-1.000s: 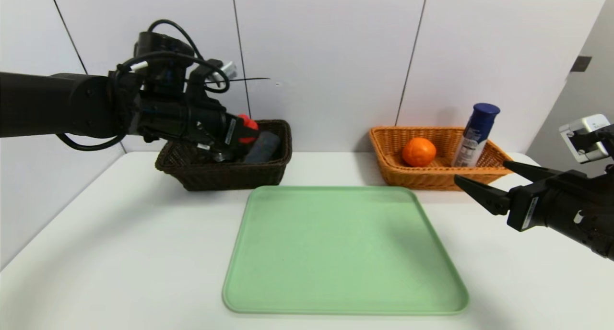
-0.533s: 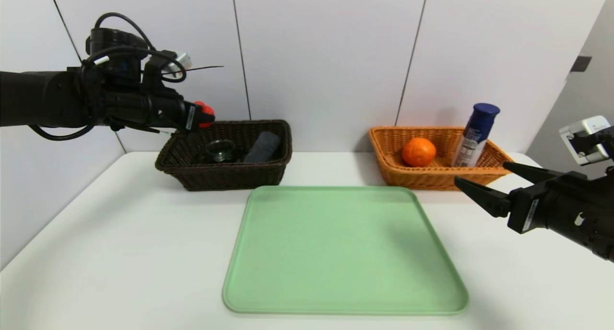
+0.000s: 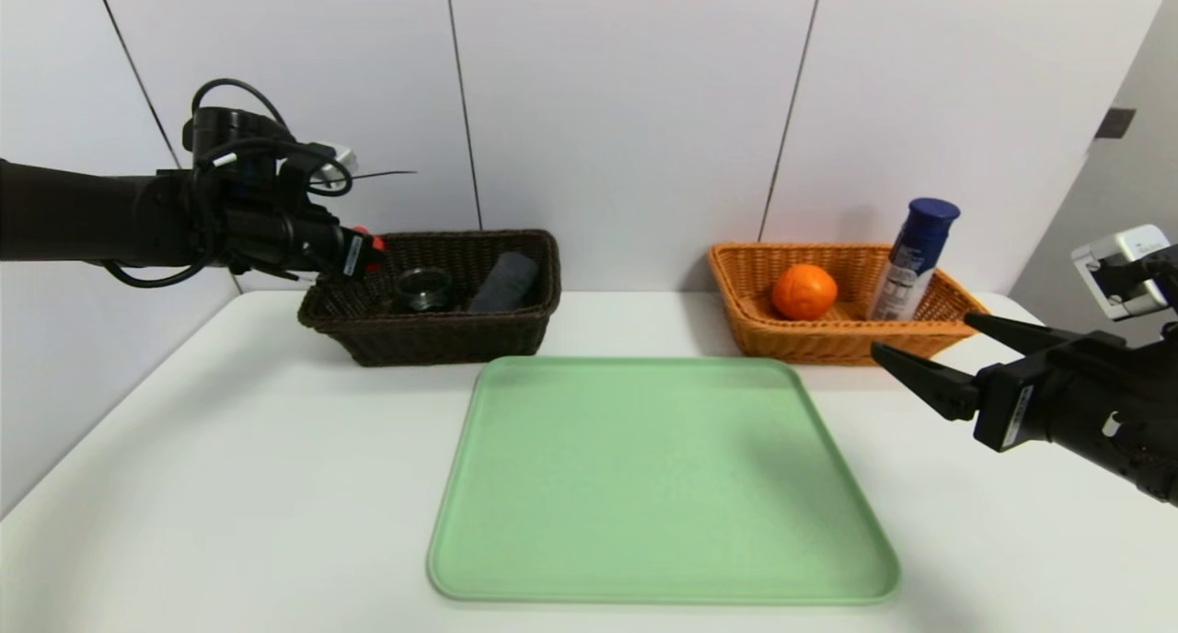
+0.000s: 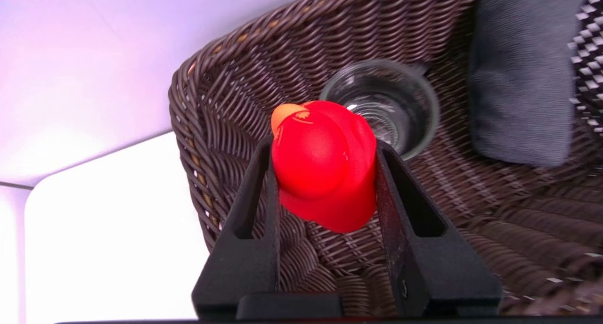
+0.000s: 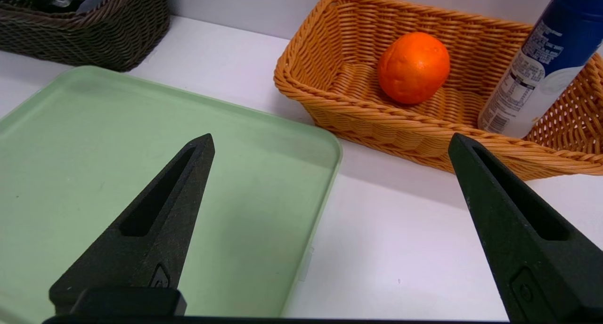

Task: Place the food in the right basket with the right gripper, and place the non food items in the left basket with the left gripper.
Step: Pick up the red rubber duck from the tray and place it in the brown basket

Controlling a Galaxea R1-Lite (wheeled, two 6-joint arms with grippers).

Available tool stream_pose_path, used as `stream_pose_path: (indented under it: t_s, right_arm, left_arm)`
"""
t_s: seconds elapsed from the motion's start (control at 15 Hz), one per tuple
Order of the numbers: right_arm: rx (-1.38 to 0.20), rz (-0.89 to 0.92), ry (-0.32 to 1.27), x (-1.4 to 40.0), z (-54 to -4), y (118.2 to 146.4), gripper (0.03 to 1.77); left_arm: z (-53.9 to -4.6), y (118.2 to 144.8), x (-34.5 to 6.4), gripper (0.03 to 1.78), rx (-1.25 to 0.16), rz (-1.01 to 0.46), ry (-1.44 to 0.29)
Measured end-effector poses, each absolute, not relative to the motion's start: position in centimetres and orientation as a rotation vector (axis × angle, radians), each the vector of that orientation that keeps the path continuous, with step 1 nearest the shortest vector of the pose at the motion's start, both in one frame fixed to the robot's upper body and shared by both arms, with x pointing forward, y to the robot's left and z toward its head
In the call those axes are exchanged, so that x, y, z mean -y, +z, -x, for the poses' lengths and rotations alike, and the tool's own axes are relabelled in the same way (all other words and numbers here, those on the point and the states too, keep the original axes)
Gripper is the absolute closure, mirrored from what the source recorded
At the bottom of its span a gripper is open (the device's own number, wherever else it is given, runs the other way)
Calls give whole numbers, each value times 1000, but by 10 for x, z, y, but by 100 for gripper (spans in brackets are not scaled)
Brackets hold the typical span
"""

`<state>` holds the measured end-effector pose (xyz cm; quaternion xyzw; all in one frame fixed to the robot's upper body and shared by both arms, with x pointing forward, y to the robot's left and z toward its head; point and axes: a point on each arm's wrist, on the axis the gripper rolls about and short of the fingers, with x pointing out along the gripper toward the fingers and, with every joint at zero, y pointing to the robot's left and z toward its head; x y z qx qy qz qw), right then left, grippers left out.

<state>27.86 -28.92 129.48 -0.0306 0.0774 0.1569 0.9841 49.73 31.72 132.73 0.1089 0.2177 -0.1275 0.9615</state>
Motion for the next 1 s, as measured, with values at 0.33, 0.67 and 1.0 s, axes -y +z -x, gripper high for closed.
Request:
stream_pose_path:
  t_s: [0.33,0.67,1.0]
  right_arm:
    - [-162,63,328,286,-279,1294,9]
    - [-163,63,326,286,-280,1294,9]
    - [-162,59,323,286,-280,1294,9]
  left_arm:
    - [-511,1311,-324,119,-437,-261,-252]
    - [-518,1299,-325,119,-453,-258,-250]
    - [-519,1297,-325,119,-459,-258,-251]
